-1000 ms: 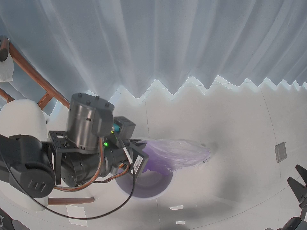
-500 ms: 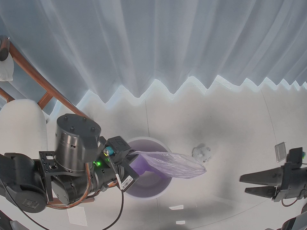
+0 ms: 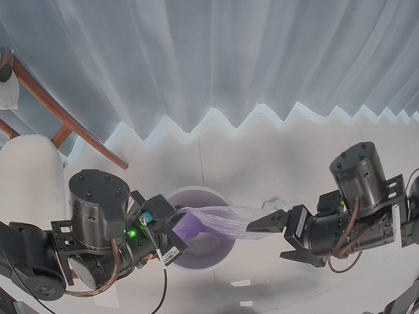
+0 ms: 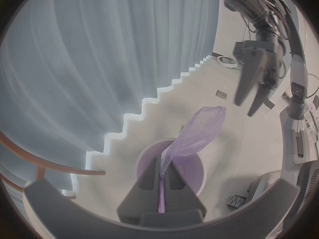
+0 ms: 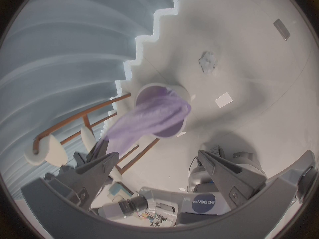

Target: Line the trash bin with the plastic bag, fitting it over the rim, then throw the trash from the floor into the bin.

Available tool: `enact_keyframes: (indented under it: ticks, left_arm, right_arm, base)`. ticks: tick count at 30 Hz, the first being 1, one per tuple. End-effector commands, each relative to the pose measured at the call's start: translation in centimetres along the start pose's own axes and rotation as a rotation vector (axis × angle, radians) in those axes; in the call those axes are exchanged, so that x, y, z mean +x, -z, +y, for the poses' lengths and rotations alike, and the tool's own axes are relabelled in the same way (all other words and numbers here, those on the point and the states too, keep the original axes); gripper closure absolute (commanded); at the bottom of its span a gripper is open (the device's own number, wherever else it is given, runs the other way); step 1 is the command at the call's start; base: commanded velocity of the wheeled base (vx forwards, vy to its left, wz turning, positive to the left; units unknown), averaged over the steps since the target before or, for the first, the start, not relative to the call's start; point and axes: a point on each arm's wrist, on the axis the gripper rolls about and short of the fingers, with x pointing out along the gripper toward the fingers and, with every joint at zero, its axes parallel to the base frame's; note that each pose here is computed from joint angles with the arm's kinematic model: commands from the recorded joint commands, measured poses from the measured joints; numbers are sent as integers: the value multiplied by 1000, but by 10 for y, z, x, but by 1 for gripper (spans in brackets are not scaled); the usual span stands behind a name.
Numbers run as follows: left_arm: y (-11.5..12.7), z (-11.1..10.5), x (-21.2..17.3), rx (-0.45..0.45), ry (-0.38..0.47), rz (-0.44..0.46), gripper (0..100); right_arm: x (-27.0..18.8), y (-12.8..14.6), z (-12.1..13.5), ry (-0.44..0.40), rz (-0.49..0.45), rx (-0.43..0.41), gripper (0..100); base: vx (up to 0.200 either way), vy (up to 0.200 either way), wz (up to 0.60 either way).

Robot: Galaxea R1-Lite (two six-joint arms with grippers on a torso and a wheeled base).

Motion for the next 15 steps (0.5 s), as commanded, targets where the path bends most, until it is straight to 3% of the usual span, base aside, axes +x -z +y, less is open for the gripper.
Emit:
enact_keyframes:
  ticks: [1,6,15]
  left_arm:
    - [2,-2,0,3,3,5,100]
    - [2,-2,0,1,1,4,100]
    - [2,-2,-1,1,2,2,100]
  right_arm:
    - [24,-11,5,52,-13,21,0]
    - [36,-16,1,90,-30,34,0]
    - [45,-27,7,88,-52,49,0]
  base:
    - [0,0,0]
    - [0,0,0]
    - [0,0,0]
